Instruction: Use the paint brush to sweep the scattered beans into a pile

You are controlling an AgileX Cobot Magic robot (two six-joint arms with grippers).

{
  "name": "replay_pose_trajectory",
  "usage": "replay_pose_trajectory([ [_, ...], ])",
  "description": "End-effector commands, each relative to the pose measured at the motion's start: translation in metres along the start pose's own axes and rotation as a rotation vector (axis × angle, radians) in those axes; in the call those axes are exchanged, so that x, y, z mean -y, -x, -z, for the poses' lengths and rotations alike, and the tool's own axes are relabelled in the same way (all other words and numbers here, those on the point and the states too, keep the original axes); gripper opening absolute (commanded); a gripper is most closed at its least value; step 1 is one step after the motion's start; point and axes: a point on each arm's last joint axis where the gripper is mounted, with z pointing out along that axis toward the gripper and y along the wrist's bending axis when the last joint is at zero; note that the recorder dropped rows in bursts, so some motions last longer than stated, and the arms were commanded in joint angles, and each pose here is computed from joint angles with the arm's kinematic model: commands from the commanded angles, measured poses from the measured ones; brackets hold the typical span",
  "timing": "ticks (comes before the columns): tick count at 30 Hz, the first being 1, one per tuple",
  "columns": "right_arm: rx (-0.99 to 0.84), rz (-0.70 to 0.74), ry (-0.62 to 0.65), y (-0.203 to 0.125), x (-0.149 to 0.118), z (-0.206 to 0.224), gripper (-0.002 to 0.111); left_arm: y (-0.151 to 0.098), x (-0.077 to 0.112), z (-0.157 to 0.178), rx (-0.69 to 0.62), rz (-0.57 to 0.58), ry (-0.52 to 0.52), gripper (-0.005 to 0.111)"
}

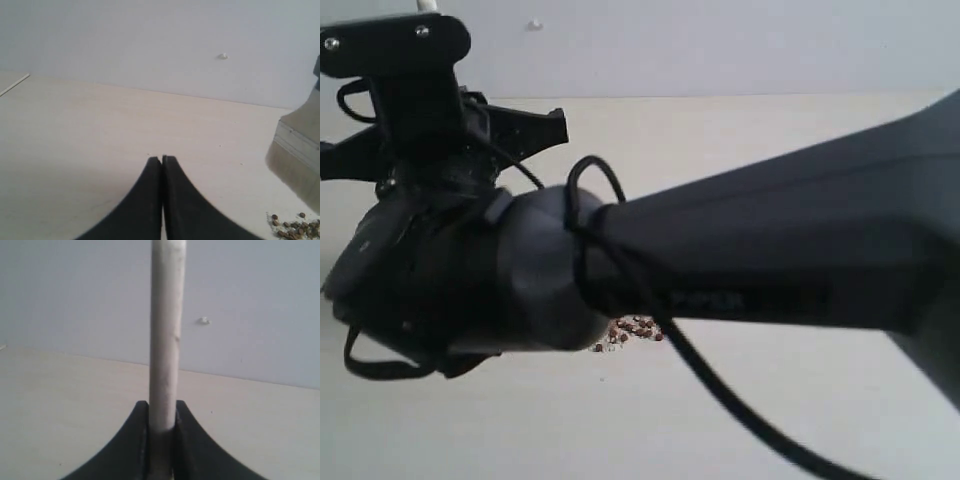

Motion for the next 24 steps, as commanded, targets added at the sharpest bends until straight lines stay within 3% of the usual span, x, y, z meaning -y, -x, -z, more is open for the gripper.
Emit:
replay_pose_trajectory([
  [1,0.007,0.059,-0.028,-0.024,-0.004,-0.003,0.0,0.0,0.0,0.0,0.003,0.011,-0.006,0.0],
  [7,-0.023,0.107,-0.036,-0.055,-0.01,-0.014,0.0,0.0,0.0,0.0,0.003,0.011,-0.006,0.0],
  [17,-0.001,0.055,-0.007,-0.052,-0.032,-0.017,0.0,0.0,0.0,0.0,0.003,0.011,-0.006,0.0],
  [24,-0.104,-0.008,-0.098,-0.072,-0.026,-0.02,0.0,0.0,0.0,0.0,0.003,0.011,-0.006,0.0],
])
